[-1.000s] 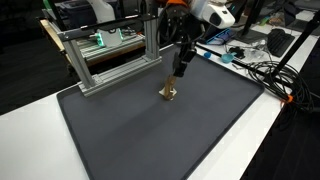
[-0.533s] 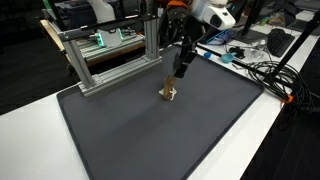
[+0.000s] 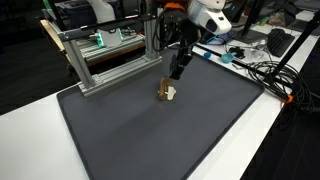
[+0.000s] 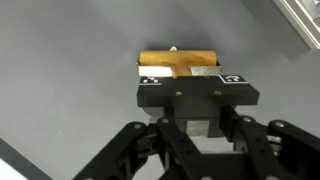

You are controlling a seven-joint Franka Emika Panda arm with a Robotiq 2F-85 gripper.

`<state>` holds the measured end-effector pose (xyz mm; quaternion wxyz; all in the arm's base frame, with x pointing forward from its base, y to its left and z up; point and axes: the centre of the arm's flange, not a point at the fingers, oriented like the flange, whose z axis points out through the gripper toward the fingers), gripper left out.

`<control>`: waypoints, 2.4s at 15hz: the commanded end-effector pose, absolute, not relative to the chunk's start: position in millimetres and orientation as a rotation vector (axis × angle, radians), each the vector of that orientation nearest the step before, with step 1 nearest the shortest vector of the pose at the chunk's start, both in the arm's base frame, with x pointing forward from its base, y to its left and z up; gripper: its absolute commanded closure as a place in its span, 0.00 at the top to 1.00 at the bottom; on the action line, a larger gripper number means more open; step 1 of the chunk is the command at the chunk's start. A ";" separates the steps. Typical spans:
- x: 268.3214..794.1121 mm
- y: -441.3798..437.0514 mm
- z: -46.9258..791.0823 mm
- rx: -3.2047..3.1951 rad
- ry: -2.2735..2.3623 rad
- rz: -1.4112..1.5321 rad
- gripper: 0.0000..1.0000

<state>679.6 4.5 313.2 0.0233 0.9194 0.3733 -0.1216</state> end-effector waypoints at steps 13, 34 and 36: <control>664.5 27.6 377.3 2.815 1.150 -0.323 0.21; 710.6 34.2 301.3 2.726 1.384 -0.383 0.21; 712.4 43.5 297.1 2.706 1.413 -0.376 0.21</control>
